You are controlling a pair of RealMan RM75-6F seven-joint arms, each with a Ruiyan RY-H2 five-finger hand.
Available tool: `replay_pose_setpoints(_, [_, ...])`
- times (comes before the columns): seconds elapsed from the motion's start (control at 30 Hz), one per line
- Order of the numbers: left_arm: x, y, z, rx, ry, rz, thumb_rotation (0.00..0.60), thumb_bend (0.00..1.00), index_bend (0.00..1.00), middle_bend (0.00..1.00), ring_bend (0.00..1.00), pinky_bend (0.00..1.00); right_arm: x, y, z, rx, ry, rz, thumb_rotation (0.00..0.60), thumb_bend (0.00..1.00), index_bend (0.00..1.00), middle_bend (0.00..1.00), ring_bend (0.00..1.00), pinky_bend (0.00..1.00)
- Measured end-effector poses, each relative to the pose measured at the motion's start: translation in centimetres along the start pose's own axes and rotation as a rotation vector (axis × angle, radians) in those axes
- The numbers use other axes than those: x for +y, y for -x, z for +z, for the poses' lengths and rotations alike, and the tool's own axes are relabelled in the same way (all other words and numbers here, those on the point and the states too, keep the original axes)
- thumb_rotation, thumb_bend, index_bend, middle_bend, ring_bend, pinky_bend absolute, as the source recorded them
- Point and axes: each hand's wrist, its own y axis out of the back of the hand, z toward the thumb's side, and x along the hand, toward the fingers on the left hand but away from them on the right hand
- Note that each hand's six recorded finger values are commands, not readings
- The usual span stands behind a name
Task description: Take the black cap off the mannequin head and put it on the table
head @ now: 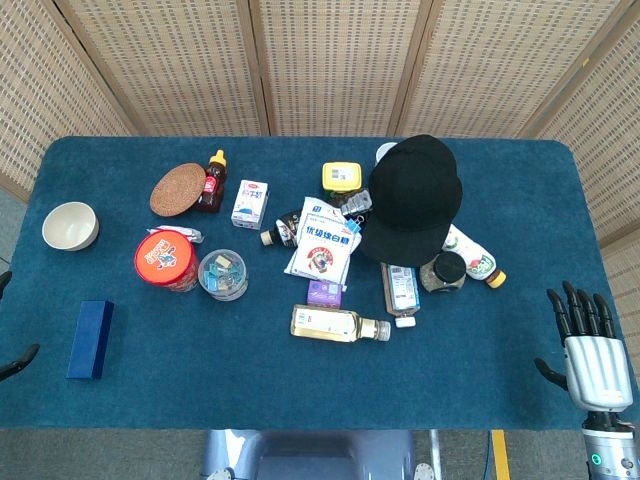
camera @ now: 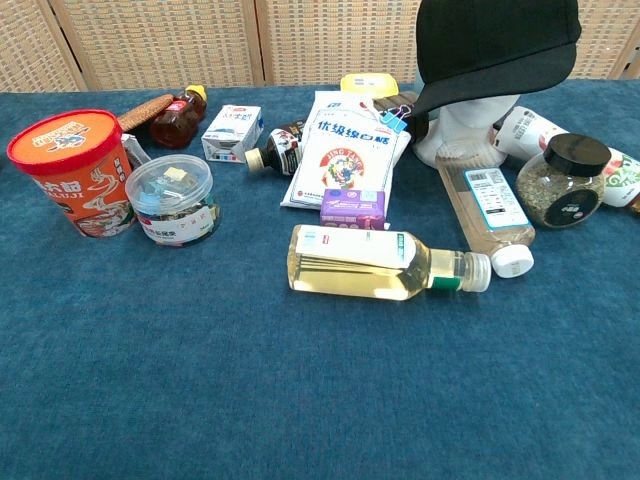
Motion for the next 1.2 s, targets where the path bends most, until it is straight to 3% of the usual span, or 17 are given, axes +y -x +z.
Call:
replay_pose_setpoints(0.37, [-0.1, -0.3, 0.0, 0.002, 0.016, -0.025, 0.600, 0.14, 0.00, 0.00, 0.00, 0.05, -1.2, 1.3, 1.0, 0.041, -0.052, -0.033, 0.600, 0.00, 0.05, 0.05, 0.04, 0.10])
replay_pose_setpoints(0.6, [-0.2, -0.6, 0.1, 0.003, 0.021, -0.033, 0.600, 0.14, 0.00, 0.00, 0.00, 0.05, -1.1, 5.5, 4.5, 0.178, -0.142, -0.165, 0.600, 0.00, 0.11, 0.09, 0.07, 0.13])
replay_pose_setpoints(1.2, [-0.9, -0.8, 0.3, 0.006, 0.014, -0.076, 0.600, 0.14, 0.00, 0.00, 0.00, 0.05, -0.6, 9.4, 10.9, 0.335, -0.246, -0.307, 0.600, 0.00, 0.20, 0.23, 0.22, 0.34])
